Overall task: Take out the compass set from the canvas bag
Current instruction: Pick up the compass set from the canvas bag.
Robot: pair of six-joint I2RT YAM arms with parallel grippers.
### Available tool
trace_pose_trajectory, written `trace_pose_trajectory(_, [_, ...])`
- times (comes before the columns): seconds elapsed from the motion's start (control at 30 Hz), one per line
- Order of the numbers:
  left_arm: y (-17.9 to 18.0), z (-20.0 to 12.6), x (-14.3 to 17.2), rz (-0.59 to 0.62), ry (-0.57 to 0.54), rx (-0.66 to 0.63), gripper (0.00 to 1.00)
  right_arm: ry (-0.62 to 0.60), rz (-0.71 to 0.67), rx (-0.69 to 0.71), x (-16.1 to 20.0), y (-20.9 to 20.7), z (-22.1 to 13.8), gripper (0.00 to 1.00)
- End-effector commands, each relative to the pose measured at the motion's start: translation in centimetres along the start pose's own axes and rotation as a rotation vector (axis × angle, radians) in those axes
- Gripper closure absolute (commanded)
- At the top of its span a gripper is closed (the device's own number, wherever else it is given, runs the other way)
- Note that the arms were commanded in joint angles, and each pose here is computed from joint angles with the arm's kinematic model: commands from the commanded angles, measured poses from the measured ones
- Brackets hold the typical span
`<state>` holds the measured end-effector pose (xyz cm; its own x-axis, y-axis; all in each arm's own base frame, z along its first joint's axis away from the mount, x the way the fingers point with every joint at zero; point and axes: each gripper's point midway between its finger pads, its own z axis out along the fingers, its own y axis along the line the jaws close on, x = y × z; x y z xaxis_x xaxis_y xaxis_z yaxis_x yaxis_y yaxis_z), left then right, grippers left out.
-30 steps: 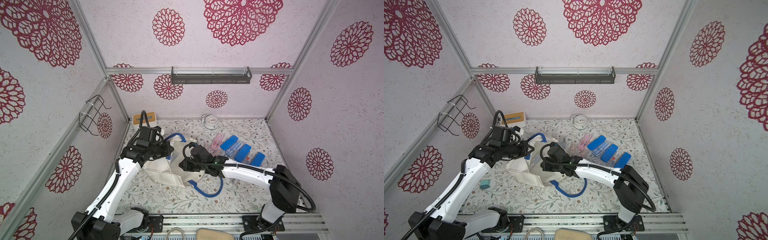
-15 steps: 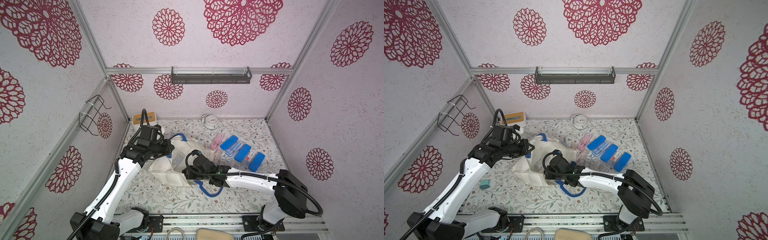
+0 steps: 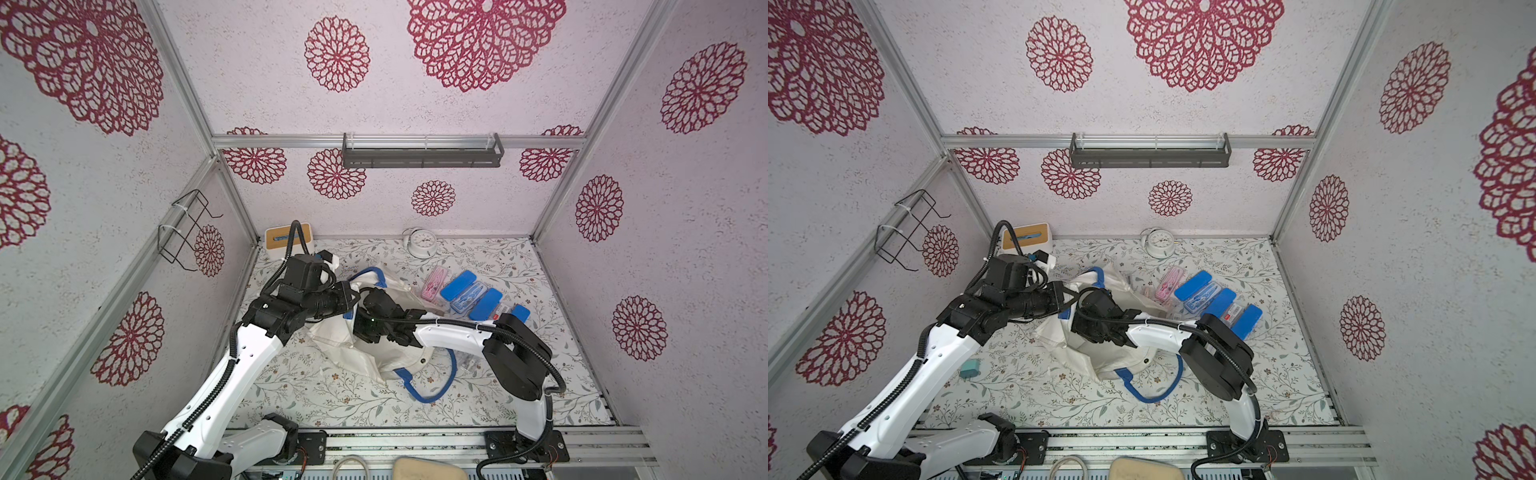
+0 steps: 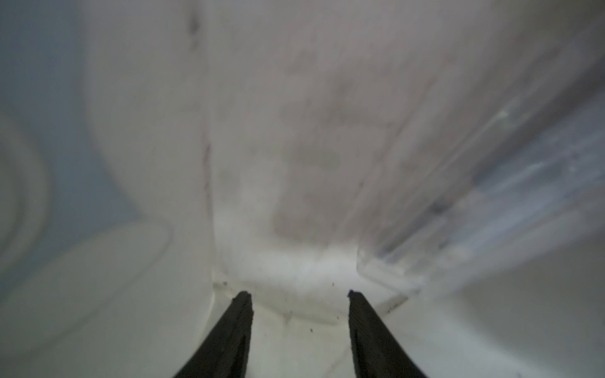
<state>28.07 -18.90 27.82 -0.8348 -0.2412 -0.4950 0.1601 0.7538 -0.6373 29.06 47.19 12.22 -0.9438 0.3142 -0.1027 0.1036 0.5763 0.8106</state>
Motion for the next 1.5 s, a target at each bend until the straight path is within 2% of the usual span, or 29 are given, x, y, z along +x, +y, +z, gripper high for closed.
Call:
trace_pose_trajectory(0.0, [-3.0,-1.2,-0.2,0.051,-0.041,0.128,1.0,-0.082,0.149,-0.09,-3.6,2.5,-1.6,0.36])
trace_pose_trajectory(0.07, [-2.9,-1.2,0.4,0.062,-0.03,0.13,1.0,-0.108,0.179,-0.066,-4.6,1.6,-2.2,0.3])
trace_pose_trajectory(0.17, [-2.7,-1.1,1.0,0.078,-0.022,0.122,1.0,-0.131,0.221,-0.039,-5.4,0.2,-3.1,0.27])
trace_pose_trajectory(0.27, [-2.5,-0.7,1.3,0.095,-0.019,0.107,1.0,-0.119,0.24,-0.023,-5.3,-0.6,-3.4,0.27])
trace_pose_trajectory(0.4, [-2.5,0.1,1.3,0.108,-0.015,0.086,1.0,-0.1,0.243,0.027,-4.9,-1.2,-3.9,0.33])
trace_pose_trajectory(0.67, [-2.4,2.4,0.5,0.103,-0.054,0.012,1.0,-0.007,0.291,-0.123,-3.9,2.0,-3.7,0.3])
trace_pose_trajectory(0.77, [-2.1,3.3,0.3,0.092,-0.079,-0.008,1.0,0.024,0.309,-0.134,-3.2,2.7,-3.7,0.3])
trace_pose_trajectory(0.93, [-2.2,3.5,-0.4,0.099,-0.105,-0.015,1.0,0.022,0.306,0.02,-2.3,-0.7,-4.5,0.3])
trace_pose_trajectory(1.1, [-2.9,3.8,-0.1,0.111,-0.086,0.021,1.0,-0.02,0.313,0.09,-2.7,-3.8,-4.6,0.28])
trace_pose_trajectory(1.47, [-6.2,3.1,1.6,0.154,-0.022,0.168,1.0,-0.054,0.335,0.159,-4.3,-7.3,-0.4,0.3])
